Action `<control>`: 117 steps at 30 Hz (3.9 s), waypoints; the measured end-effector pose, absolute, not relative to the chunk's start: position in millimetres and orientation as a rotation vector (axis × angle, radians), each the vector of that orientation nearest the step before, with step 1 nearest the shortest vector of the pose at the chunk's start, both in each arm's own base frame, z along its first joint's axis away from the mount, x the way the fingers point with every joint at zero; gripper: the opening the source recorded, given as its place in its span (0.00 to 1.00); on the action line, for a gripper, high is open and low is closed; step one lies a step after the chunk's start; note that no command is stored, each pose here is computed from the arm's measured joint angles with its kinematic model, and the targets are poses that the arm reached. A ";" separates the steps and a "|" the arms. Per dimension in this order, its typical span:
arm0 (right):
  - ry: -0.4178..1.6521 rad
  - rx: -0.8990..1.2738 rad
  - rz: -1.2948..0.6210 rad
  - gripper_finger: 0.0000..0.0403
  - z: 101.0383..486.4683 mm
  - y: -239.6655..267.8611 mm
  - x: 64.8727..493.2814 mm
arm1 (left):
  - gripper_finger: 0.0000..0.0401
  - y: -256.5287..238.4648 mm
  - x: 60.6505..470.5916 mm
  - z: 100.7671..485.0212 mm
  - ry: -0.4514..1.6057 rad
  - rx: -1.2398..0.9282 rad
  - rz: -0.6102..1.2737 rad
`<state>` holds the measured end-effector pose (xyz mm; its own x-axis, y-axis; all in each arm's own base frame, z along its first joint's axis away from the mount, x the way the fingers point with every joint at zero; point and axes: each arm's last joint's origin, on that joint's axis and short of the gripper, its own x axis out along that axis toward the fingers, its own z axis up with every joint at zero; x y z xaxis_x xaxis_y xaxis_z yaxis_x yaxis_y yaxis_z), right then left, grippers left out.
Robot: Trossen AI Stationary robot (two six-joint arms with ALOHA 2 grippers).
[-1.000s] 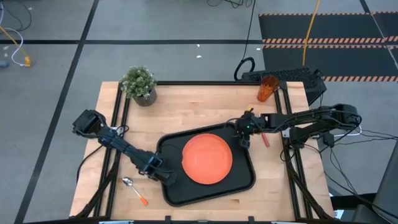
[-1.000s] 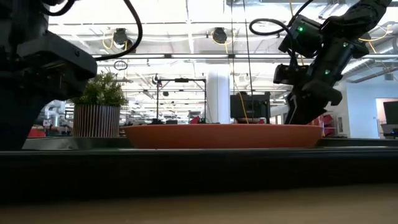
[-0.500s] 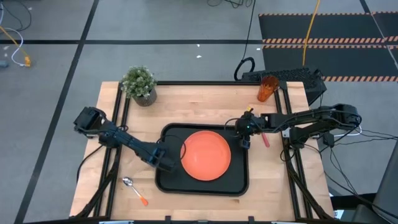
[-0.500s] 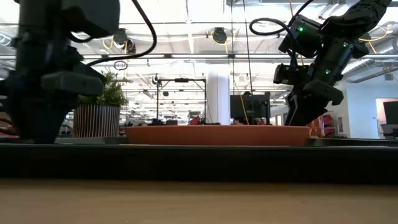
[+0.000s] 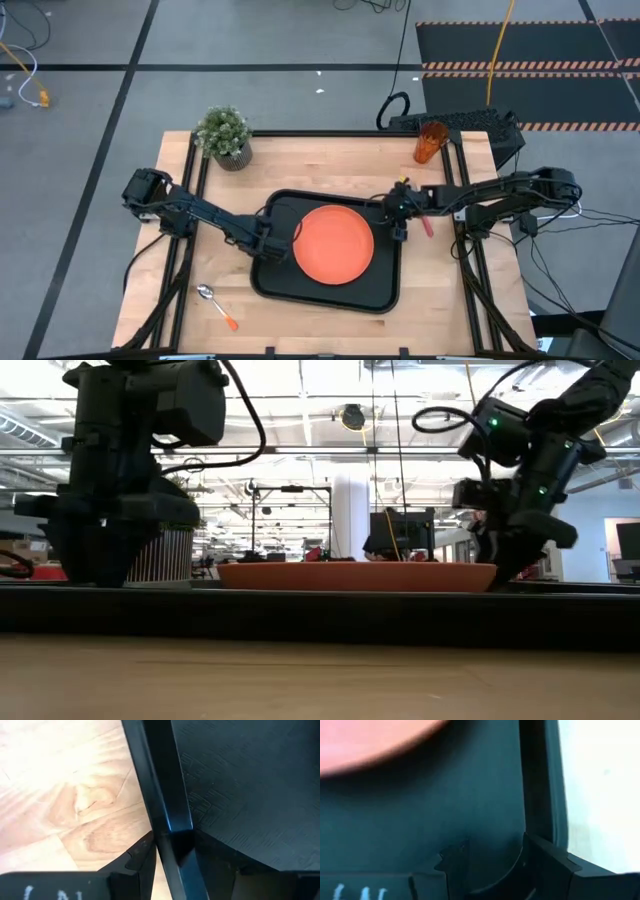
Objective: Pick and place plate/cup/fork/spoon on tray
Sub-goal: Adjust the black tray on the table
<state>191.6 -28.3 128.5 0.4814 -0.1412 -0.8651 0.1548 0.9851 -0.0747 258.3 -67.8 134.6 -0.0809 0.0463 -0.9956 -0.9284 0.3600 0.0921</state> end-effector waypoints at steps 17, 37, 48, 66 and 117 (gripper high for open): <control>0.935 -0.144 -0.335 0.44 135.1 -36.9 199.9 | 0.34 -68.1 258.0 134.0 1.338 -1.021 1.151; 0.907 -0.121 -0.367 0.44 130.6 -56.9 193.5 | 0.34 -68.8 258.2 134.2 1.316 -0.988 1.147; 0.919 -0.064 -0.206 0.44 135.5 -48.5 186.3 | 0.34 -71.0 257.5 134.4 1.304 -0.963 1.144; 0.950 -0.210 -0.386 0.44 122.7 -61.6 195.7 | 0.34 -70.4 257.5 134.5 1.298 -0.930 1.133; 0.824 -0.095 -0.449 0.44 118.8 -91.7 201.8 | 0.34 -82.3 252.5 135.1 1.171 -0.856 1.189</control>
